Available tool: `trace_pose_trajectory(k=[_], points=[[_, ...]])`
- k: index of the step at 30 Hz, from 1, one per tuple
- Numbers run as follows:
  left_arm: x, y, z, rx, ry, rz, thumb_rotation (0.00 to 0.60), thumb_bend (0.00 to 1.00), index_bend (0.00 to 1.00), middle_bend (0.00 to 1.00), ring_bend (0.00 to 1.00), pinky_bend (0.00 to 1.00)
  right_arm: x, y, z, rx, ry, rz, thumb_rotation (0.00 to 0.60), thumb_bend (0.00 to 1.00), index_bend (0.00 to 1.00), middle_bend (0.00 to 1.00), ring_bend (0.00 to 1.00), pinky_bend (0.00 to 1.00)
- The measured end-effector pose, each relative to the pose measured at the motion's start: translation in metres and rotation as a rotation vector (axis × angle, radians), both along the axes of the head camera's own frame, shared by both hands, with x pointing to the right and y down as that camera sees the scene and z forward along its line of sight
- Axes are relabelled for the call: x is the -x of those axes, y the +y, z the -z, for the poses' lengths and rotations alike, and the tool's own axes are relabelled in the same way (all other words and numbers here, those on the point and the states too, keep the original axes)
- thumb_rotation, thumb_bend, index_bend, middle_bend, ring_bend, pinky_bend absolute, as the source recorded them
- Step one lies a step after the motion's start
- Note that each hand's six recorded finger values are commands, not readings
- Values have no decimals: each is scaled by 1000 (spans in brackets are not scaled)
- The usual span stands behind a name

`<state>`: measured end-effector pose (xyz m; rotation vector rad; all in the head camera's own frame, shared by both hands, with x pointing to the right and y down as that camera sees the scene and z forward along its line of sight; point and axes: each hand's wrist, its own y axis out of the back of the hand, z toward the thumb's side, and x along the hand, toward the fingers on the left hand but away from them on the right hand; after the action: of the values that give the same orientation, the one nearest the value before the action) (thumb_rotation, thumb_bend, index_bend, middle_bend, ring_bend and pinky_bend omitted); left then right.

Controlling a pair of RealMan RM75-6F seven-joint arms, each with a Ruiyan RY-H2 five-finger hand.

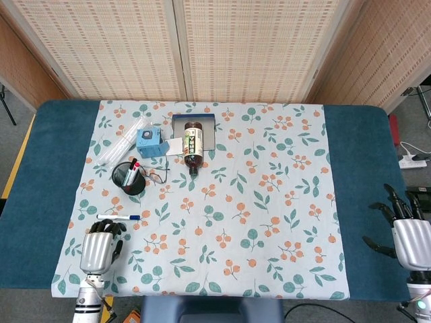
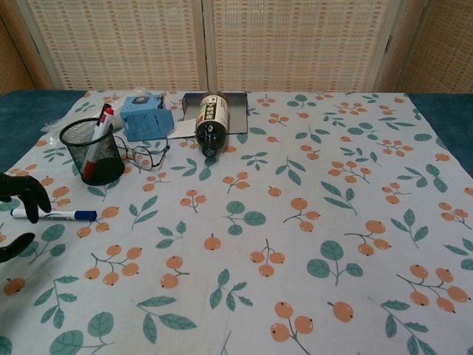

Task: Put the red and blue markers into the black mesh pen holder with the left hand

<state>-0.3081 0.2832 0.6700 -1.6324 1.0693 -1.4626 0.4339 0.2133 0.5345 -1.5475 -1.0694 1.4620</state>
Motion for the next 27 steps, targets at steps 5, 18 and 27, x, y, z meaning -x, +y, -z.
trace_pose_trajectory(k=[5,18,27], points=[[-16,-1,-14,5,-19,-37,600,305,432,455,286,310,0,0,-1,5,-1,-1,600,0,357,9,186,50],[-40,-19,-29,21,-50,-106,600,307,344,346,271,303,0,0,-4,16,-4,2,600,0,360,9,186,50],[-30,-34,-41,21,-109,-119,600,306,342,346,271,304,0,0,-4,17,-1,2,600,0,368,9,185,50]])
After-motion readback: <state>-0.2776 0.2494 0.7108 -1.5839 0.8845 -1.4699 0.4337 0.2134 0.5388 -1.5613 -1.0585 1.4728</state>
